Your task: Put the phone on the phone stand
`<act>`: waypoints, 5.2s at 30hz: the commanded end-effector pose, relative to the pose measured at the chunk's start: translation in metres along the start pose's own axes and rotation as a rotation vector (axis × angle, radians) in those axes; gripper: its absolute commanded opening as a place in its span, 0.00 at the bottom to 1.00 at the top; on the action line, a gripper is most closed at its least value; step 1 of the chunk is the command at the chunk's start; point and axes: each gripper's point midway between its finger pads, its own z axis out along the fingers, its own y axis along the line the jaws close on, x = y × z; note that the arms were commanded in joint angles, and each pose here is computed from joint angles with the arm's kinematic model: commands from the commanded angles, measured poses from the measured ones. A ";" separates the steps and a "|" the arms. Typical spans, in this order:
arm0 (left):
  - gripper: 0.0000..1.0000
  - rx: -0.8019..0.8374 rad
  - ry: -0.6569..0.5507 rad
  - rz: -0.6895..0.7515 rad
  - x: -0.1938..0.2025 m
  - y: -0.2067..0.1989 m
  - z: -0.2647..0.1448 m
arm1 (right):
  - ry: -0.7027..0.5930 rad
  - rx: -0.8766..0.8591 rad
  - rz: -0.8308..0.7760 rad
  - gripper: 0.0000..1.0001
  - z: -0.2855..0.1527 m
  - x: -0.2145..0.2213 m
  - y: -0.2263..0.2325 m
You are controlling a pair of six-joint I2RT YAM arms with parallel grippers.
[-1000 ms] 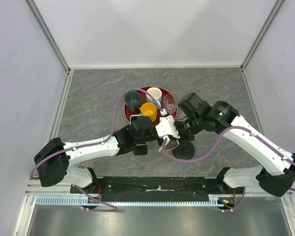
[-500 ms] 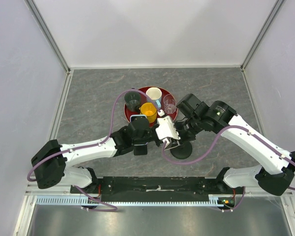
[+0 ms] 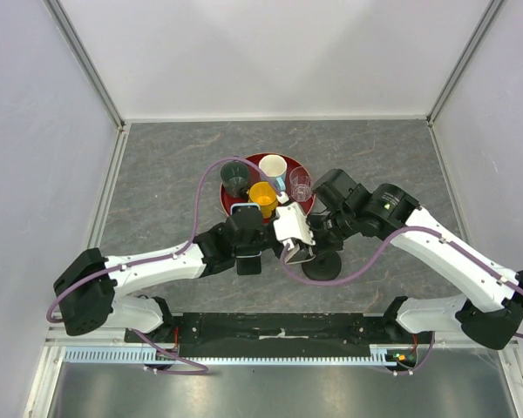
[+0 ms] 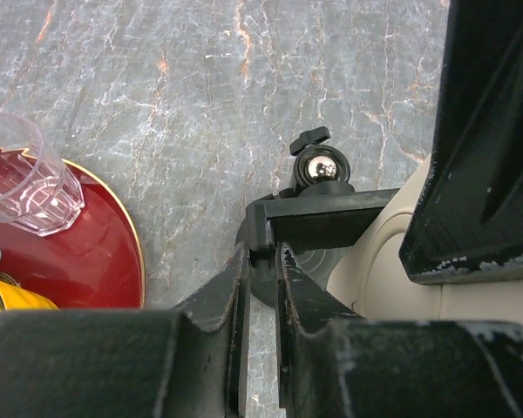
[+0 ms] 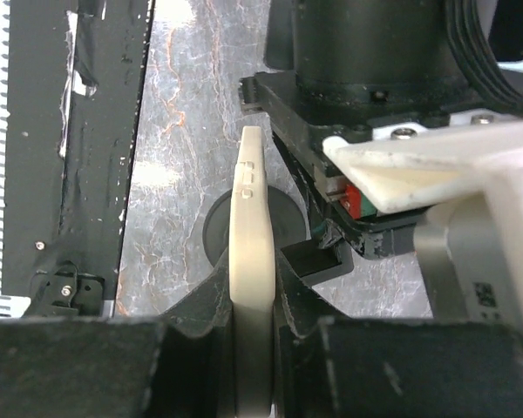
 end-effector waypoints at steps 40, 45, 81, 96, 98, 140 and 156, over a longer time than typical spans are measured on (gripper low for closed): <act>0.02 -0.405 -0.111 -0.198 -0.063 0.043 -0.056 | 0.394 0.589 0.960 0.00 -0.004 0.048 -0.032; 0.02 -0.460 -0.138 -0.104 -0.080 0.056 -0.065 | 0.476 0.633 1.038 0.00 -0.010 0.072 -0.011; 0.02 -0.230 0.101 -0.327 -0.077 -0.060 -0.053 | 0.627 0.855 1.080 0.00 -0.014 0.100 -0.006; 0.02 -0.236 -0.093 -0.354 -0.092 -0.046 -0.091 | 0.267 0.657 1.217 0.08 0.008 0.058 -0.006; 0.02 -0.243 -0.089 -0.361 -0.090 -0.044 -0.091 | 0.232 0.648 1.230 0.13 0.007 0.054 -0.008; 0.68 0.176 -0.001 -0.323 -0.044 -0.012 0.000 | -0.181 0.836 1.201 0.45 -0.067 0.051 -0.036; 0.64 0.198 0.018 -0.263 -0.026 0.019 0.007 | -0.065 0.857 1.173 0.35 -0.066 0.068 -0.036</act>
